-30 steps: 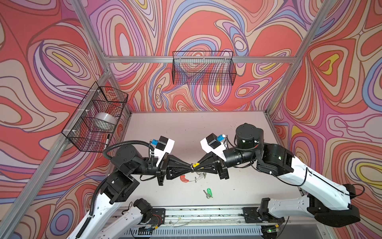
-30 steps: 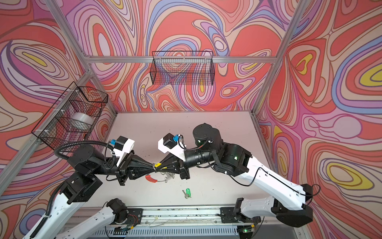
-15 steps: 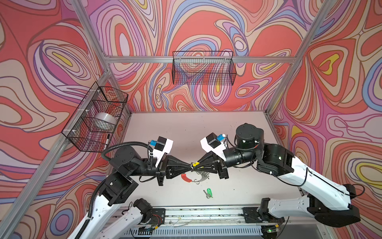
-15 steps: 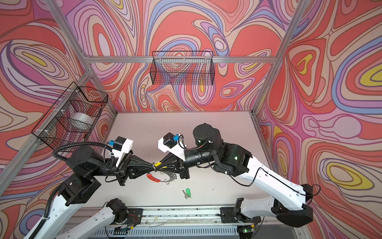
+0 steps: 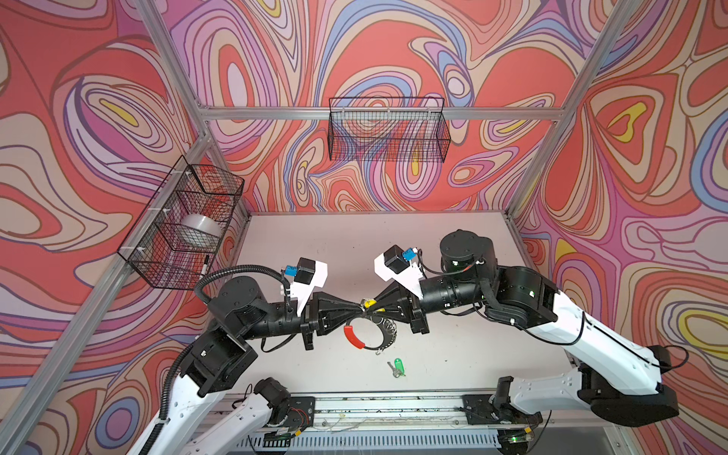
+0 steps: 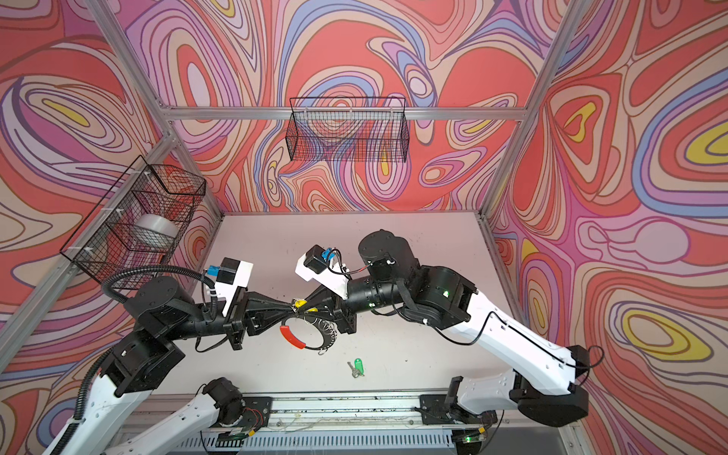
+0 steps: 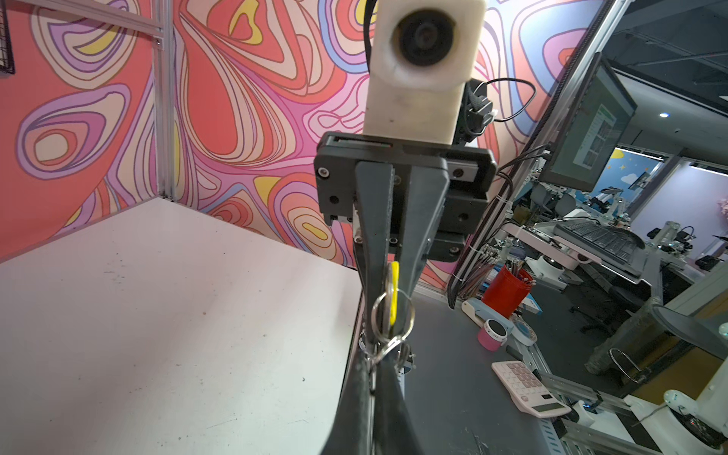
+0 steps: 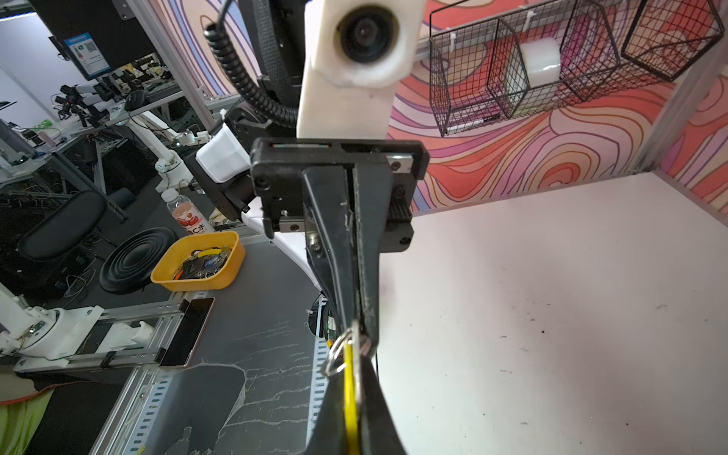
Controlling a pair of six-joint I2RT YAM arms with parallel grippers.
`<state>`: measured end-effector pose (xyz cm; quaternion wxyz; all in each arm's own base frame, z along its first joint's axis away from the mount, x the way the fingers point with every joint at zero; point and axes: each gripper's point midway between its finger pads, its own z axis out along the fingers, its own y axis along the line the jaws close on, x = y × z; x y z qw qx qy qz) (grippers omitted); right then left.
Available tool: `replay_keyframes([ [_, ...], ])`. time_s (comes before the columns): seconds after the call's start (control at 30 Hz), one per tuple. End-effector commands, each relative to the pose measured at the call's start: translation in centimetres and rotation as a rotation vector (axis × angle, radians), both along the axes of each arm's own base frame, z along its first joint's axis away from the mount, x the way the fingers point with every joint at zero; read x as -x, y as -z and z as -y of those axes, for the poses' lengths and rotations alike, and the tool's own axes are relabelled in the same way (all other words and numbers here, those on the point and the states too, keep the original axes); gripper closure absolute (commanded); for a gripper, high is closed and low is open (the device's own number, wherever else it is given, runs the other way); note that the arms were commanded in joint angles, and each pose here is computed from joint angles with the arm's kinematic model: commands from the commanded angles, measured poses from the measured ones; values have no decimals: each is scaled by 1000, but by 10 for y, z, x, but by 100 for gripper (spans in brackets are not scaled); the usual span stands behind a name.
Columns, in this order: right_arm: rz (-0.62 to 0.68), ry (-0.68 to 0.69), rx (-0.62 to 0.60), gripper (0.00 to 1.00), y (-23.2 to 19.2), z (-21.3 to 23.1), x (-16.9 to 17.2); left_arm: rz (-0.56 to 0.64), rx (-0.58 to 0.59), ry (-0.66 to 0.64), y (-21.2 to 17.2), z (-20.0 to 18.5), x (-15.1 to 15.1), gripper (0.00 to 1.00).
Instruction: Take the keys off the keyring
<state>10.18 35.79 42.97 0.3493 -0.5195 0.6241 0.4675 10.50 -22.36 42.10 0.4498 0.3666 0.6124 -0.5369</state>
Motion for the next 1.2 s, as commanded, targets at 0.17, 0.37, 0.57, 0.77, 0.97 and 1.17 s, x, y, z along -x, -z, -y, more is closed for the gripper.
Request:
replay_keyframes([
  [0.17,-75,52,184,100,42,-6,-14,-5,-32,-79,-1,-2,-13,100],
  [0.37,-98,84,206,100,45,-3,-16,8,-23,-140,-4,-8,-19,100],
  [0.57,-122,145,228,100,47,-1,-23,5,-27,-184,-7,-11,-25,100],
  [0.77,-130,199,252,100,49,1,-31,-10,-30,-256,-8,-16,-36,100],
  [0.97,-128,234,280,100,51,2,-37,-28,-2,-315,-13,-21,-44,100],
  [1.17,-145,228,295,100,56,0,-37,-47,16,-350,-16,-25,-49,100],
])
